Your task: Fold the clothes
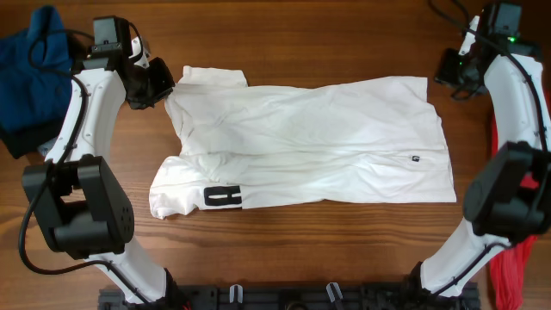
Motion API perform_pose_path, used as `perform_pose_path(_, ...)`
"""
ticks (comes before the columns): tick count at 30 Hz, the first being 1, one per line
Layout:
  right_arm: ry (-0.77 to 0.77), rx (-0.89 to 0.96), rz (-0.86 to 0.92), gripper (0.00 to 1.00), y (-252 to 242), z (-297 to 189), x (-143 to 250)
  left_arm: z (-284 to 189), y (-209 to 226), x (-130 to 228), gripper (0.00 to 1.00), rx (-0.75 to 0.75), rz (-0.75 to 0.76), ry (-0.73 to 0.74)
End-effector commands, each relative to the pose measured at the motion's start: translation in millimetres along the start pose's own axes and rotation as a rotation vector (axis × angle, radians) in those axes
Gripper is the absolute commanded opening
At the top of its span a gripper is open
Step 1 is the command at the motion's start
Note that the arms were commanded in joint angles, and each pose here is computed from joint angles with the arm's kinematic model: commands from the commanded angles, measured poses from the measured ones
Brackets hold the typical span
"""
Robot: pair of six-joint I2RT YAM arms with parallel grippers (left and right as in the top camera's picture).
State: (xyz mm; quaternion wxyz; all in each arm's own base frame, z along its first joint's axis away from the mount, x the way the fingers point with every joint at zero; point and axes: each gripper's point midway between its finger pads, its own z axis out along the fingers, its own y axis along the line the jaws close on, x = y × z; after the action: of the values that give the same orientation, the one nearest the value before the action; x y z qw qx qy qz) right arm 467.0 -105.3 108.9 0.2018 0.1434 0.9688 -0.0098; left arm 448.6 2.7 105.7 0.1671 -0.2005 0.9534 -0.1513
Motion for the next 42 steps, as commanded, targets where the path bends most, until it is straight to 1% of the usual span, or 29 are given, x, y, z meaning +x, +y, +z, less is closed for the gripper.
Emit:
perform_pose_path(1, 0.041, -0.052, -0.02, 0.73, 6.8, 40.7, 4.9, -9.1, -0.8, -7.1, 0.04, -0.005, -0.001, -0.031)
perform_pose_path(6, 0.023, -0.064, 0.024, 0.75, 8.6, 73.8, -0.2, -9.1, -0.8, -7.0, 0.04, -0.005, -0.001, -0.031)
perform_pose_path(14, -0.01, -0.071, 0.138, 0.75, 12.1, 106.6, -6.7, -9.1, -0.8, -7.1, 0.04, -0.005, -0.001, -0.031)
perform_pose_path(20, 0.012, -0.074, 0.12, 0.75, 19.5, 130.4, 2.3, -9.1, -0.8, -7.0, 0.04, -0.005, -0.001, -0.031)
perform_pose_path(25, -0.002, -0.102, 0.081, 0.75, 32.7, 135.9, 0.6, -9.1, -0.8, -7.1, 0.04, -0.005, -0.001, -0.031)
perform_pose_path(26, 0.0, -0.11, 0.075, 0.72, 35.5, 136.1, 1.2, -9.1, -0.8, -7.1, 0.04, -0.005, -0.001, -0.031)
perform_pose_path(29, 0.009, -0.114, 0.065, 0.6, 41.3, 136.0, 4.0, -9.1, -0.8, -7.1, 0.04, -0.005, -0.001, -0.031)
perform_pose_path(31, 0.012, -0.114, 0.061, 0.54, 43.7, 135.9, 5.0, -9.1, -0.8, -7.1, 0.04, -0.005, -0.001, -0.031)
perform_pose_path(32, 0.012, -0.112, 0.061, 0.49, 43.8, 136.0, 5.1, -9.1, -0.8, -7.1, 0.04, -0.005, -0.001, -0.031)
perform_pose_path(34, 0.016, -0.111, 0.065, 0.34, 43.5, 136.0, 6.1, -9.1, -0.8, -7.1, 0.04, -0.005, -0.001, -0.031)
perform_pose_path(37, 0.024, -0.086, 0.071, 0.22, 39.0, 136.4, 8.3, -9.1, -0.8, -7.1, 0.04, -0.005, -0.001, -0.031)
perform_pose_path(38, 0.028, -0.07, 0.072, 0.15, 36.4, 136.6, 9.5, -9.1, -0.8, -7.1, 0.04, -0.005, -0.001, -0.031)
perform_pose_path(41, 0.038, -0.049, 0.072, 0.04, 32.6, 136.7, 12.5, -9.1, -0.8, -7.2, 0.04, -0.005, -0.001, -0.032)
perform_pose_path(42, 0.041, -0.045, 0.072, 0.04, 32.0, 136.7, 13.2, -9.1, -0.8, -7.2, 0.04, -0.005, -0.001, -0.032)
